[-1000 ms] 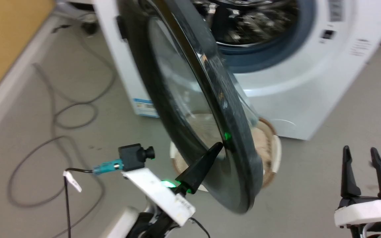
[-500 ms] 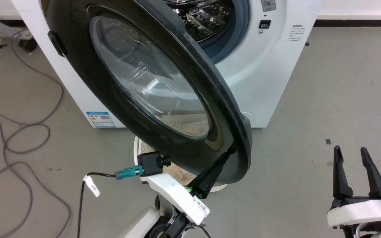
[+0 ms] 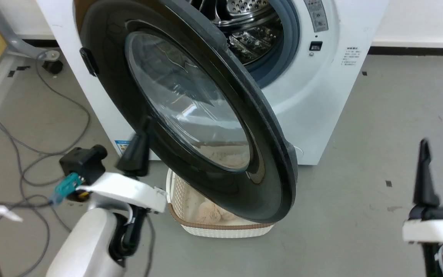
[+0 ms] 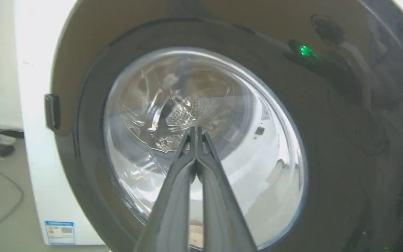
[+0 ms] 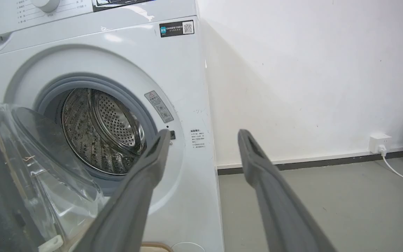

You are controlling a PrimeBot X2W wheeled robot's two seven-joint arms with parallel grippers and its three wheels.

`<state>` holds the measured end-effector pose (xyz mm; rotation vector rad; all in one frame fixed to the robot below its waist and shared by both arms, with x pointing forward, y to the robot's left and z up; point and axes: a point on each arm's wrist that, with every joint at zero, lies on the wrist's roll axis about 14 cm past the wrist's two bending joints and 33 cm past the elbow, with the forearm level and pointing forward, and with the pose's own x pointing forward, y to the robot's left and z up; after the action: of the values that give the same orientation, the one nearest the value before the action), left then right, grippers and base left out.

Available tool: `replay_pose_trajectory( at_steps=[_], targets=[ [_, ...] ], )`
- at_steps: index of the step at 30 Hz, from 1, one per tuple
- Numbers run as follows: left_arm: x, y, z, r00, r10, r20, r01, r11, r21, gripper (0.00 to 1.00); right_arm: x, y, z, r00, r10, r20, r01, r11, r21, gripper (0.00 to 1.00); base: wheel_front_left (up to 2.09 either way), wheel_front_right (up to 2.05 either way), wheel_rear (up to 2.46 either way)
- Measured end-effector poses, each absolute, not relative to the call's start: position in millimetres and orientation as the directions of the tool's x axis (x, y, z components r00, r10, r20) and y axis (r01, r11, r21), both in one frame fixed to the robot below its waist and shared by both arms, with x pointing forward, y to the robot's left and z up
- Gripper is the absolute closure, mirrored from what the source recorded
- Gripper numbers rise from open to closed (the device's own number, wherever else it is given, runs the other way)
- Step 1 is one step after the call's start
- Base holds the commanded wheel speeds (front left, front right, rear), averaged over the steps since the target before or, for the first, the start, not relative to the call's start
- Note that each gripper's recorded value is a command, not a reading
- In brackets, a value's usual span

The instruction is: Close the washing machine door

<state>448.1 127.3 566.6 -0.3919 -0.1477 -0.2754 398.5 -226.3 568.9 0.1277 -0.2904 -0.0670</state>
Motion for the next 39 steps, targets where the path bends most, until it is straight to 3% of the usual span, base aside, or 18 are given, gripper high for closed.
replay_pose_trajectory(
  at_steps=[3, 9, 10, 11, 15, 16, 17, 18, 19, 30, 39],
  targets=[
    [442, 149, 589, 0.951, -0.155, 0.268, 0.202, 0.967, -0.155, 1.0, 401, -225, 595, 0.931, -0.08, 0.356, 0.037, 0.991, 0.125, 0.0, 0.0, 0.0, 0.0],
    [418, 186, 599, 0.946, 0.007, 0.324, -0.005, 1.0, -0.005, 1.0, 401, -209, 645, 0.868, -0.035, 0.495, -0.026, 0.993, 0.115, 0.0, 0.0, 0.0, 0.0],
    [413, 192, 597, 0.946, 0.029, 0.322, -0.036, 0.999, 0.017, 0.66, 400, -205, 654, 0.856, -0.024, 0.517, -0.041, 0.992, 0.115, 0.0, 0.0, 0.0, 0.0],
    [409, 198, 593, 0.948, 0.05, 0.315, -0.06, 0.998, 0.025, 0.0, 400, -201, 662, 0.842, -0.015, 0.539, -0.06, 0.991, 0.121, 0.0, 0.0, 0.0, 0.0],
    [392, 213, 582, 0.951, 0.104, 0.291, -0.121, 0.992, 0.041, 0.0, 397, -185, 694, 0.78, 0.01, 0.626, -0.156, 0.971, 0.179, 0.0, 0.0, 0.0, 0.0],
    [388, 216, 578, 0.953, 0.112, 0.282, -0.129, 0.991, 0.045, 0.0, 396, -180, 702, 0.764, 0.02, 0.645, -0.184, 0.965, 0.187, 0.13, 0.0, 0.0, 0.0],
    [384, 218, 574, 0.955, 0.121, 0.271, -0.138, 0.99, 0.042, 0.0, 394, -175, 709, 0.747, 0.029, 0.664, -0.214, 0.956, 0.199, 0.13, 0.0, 0.0, 0.0],
    [380, 220, 570, 0.958, 0.126, 0.259, -0.141, 0.989, 0.039, 0.0, 392, -170, 716, 0.73, 0.038, 0.683, -0.246, 0.946, 0.211, 0.64, 0.0, 0.0, 0.0],
    [377, 222, 565, 0.96, 0.134, 0.247, -0.148, 0.988, 0.04, 0.0, 390, -163, 724, 0.711, 0.051, 0.701, -0.281, 0.935, 0.217, 1.0, 0.0, 0.0, 0.0],
    [356, 229, 549, 0.964, 0.17, 0.204, -0.179, 0.983, 0.027, 0.0, 349, -61, 766, 0.513, 0.32, 0.796, -0.66, 0.741, 0.127, 1.0, 0.0, 0.0, 0.0],
    [358, 226, 549, 0.964, 0.169, 0.207, -0.175, 0.985, 0.012, 0.0, 328, 20, 690, 0.481, 0.66, 0.577, -0.79, 0.612, -0.041, 1.0, 0.0, 0.0, 0.0]
  ],
)
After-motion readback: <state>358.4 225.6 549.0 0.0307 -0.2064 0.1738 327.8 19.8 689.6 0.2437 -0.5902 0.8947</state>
